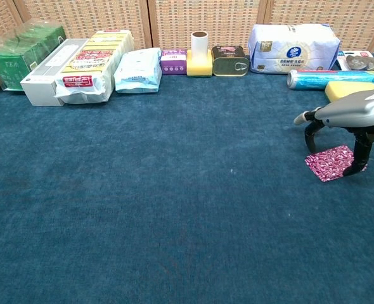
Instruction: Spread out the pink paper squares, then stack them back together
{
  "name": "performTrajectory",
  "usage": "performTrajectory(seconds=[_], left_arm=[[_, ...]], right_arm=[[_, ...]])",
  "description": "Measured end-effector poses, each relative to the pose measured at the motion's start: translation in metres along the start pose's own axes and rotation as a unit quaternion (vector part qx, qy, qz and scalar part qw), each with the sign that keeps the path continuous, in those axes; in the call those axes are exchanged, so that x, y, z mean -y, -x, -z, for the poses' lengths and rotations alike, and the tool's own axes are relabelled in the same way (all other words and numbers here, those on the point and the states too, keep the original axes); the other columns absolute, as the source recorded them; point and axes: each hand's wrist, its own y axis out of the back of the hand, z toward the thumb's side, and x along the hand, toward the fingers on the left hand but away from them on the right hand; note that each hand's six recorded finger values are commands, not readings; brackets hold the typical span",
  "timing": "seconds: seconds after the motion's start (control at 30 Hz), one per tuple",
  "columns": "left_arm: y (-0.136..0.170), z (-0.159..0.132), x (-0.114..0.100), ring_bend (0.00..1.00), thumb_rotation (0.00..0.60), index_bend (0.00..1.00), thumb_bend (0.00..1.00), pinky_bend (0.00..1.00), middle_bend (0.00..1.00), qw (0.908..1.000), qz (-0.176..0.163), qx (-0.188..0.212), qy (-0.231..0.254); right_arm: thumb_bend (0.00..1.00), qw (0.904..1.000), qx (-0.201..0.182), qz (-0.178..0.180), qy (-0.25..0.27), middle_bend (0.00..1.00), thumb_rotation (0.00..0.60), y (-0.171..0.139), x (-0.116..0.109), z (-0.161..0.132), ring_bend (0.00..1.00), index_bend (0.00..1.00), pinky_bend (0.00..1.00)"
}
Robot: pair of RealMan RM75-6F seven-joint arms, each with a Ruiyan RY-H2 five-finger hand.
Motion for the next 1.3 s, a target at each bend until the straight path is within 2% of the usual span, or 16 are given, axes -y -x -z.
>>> performTrajectory(seconds=[0.2, 0.4, 0.47, 0.53, 0.6, 0.7, 0.8, 0.87, 1.03, 1.13, 1.3], left_arm=[[0.0, 0.0, -0.001, 0.0, 0.6, 0.0, 0.09, 0.08, 0.0, 1.0, 0.0, 0.002, 0.001], [0.003, -0.001, -0.002, 0.0, 0.6, 0.0, 0.09, 0.08, 0.0, 1.0, -0.002, 0.009, 0.0], [0.004, 0.0, -0.002, 0.0, 0.6, 0.0, 0.09, 0.08, 0.0, 0.9999, -0.002, 0.011, -0.001], [0.006, 0.0, -0.002, 0.0, 0.6, 0.0, 0.09, 0.08, 0.0, 0.9999, -0.006, 0.015, -0.003], [0.008, 0.002, -0.003, 0.0, 0.6, 0.0, 0.09, 0.08, 0.0, 0.9997, -0.011, 0.018, -0.009], [0.012, 0.006, -0.002, 0.0, 0.6, 0.0, 0.09, 0.08, 0.0, 0.9997, -0.013, 0.019, -0.012], [0.015, 0.005, -0.004, 0.0, 0.6, 0.0, 0.09, 0.08, 0.0, 0.9994, -0.017, 0.024, -0.017], [0.015, 0.004, -0.004, 0.0, 0.6, 0.0, 0.09, 0.08, 0.0, 0.999, -0.022, 0.029, -0.024], [0.014, 0.003, -0.002, 0.0, 0.6, 0.0, 0.09, 0.08, 0.0, 0.998, -0.032, 0.035, -0.041], [0.016, 0.003, -0.003, 0.0, 0.6, 0.0, 0.09, 0.08, 0.0, 0.9978, -0.036, 0.037, -0.042], [0.019, 0.004, -0.002, 0.0, 0.6, 0.0, 0.09, 0.08, 0.0, 0.998, -0.035, 0.033, -0.043]], right_arm=[[0.23, 0.9997, -0.007, 0.014, 0.019, 0.01, 0.6, -0.008, -0.007, -0.001, 0.02, 0.13, 0.17], [0.02, 0.9972, -0.016, 0.061, 0.042, 0.0, 0.597, -0.021, -0.015, 0.002, 0.0, 0.08, 0.13], [0.0, 0.9946, -0.019, 0.087, 0.053, 0.0, 0.561, -0.028, -0.017, 0.006, 0.0, 0.08, 0.12], [0.0, 0.9909, -0.018, 0.116, 0.066, 0.0, 0.479, -0.035, -0.02, 0.011, 0.0, 0.08, 0.1], [0.0, 0.9846, -0.01, 0.153, 0.083, 0.0, 0.43, -0.046, -0.022, 0.019, 0.0, 0.08, 0.09], [0.0, 0.9726, 0.009, 0.208, 0.104, 0.0, 0.412, -0.065, -0.021, 0.035, 0.0, 0.07, 0.06], [0.0, 0.9615, 0.037, 0.243, 0.123, 0.0, 0.428, -0.091, -0.008, 0.05, 0.0, 0.05, 0.04], [0.0, 0.9587, 0.045, 0.243, 0.141, 0.0, 0.442, -0.108, 0.007, 0.054, 0.0, 0.04, 0.01], [0.0, 0.9579, 0.034, 0.228, 0.171, 0.0, 0.539, -0.129, 0.026, 0.054, 0.0, 0.04, 0.0], [0.0, 0.9545, 0.055, 0.238, 0.171, 0.0, 0.54, -0.148, 0.036, 0.061, 0.0, 0.05, 0.0], [0.0, 0.9408, 0.109, 0.281, 0.156, 0.0, 0.544, -0.175, 0.044, 0.079, 0.0, 0.09, 0.0]])
